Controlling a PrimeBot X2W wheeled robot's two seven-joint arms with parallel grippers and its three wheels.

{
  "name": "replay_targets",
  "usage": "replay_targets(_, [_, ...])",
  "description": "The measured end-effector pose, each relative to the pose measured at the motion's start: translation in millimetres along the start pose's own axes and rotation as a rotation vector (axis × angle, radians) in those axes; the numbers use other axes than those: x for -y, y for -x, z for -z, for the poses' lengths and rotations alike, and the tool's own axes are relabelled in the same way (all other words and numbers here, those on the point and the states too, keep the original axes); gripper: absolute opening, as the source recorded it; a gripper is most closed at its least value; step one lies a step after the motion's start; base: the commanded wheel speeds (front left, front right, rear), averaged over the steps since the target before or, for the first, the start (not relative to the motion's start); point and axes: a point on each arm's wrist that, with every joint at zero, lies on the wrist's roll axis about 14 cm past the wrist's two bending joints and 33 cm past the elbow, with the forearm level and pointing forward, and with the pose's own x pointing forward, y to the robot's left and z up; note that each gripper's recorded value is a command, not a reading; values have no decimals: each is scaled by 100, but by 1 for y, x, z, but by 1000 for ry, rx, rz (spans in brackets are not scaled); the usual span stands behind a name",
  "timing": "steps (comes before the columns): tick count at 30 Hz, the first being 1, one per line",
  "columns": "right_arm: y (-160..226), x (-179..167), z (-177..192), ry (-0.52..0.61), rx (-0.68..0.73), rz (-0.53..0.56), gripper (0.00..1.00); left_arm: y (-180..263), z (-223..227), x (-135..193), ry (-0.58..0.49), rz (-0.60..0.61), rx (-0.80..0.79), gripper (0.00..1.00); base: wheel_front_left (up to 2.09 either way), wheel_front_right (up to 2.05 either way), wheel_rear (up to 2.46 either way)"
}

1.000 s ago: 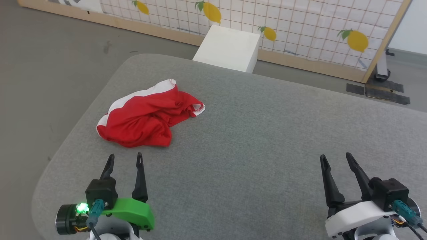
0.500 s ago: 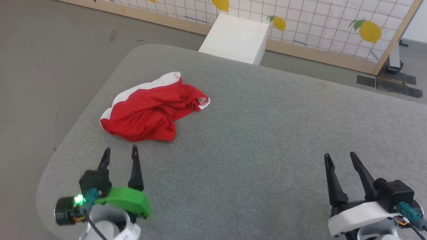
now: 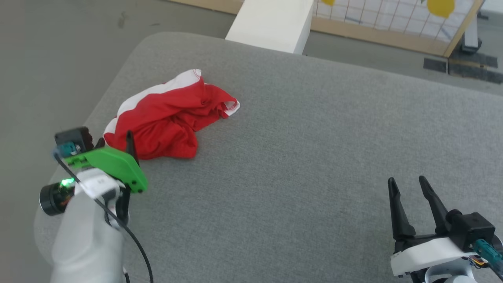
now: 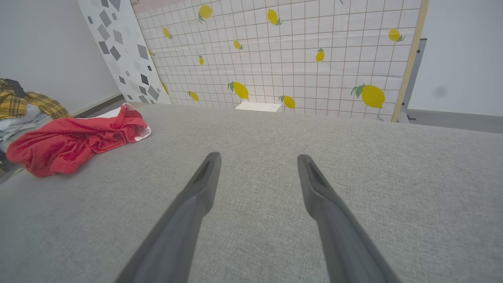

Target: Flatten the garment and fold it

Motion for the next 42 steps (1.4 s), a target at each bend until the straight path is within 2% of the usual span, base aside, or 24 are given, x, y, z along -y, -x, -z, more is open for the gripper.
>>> replay_targets(8, [-4,18,16,-5,-30,43,100,-37,35,3,79,-34,-282,100,0,0,0])
replay_targets(12, [-7,24,26,-15,-56,55,100,-40,67,2,67,-56,-455,100,0,0,0])
replay_targets(16, [-10,26,36,-26,-78,56,100,-40,89,1,43,-68,-557,100,0,0,0])
replay_targets(18, [-14,23,41,-33,-86,45,100,-37,97,0,70,-71,-607,100,0,0,0])
replay_targets(19, [-16,21,42,-35,-87,39,100,-36,99,-1,79,-74,-622,86,0,0,0])
replay_targets(20, [-18,19,43,-39,-87,30,100,-37,97,-2,93,-76,-621,33,0,0,0])
replay_targets(21, [-21,16,44,-42,-88,21,100,-38,94,-4,105,-80,-611,0,0,0,0])
replay_targets(25, [-29,6,45,-56,-82,-8,100,-43,79,-6,149,-57,-539,0,0,0,0])
replay_targets(31, [-29,-2,45,-66,-80,-27,100,-60,16,1,169,10,-269,0,0,0,0])
replay_targets(37, [-24,-7,38,-88,-58,-31,100,-66,-76,17,153,93,17,0,0,0,0])
replay_targets(42, [-17,-8,28,-106,-34,-23,100,-54,-166,40,128,185,258,0,0,0,0])
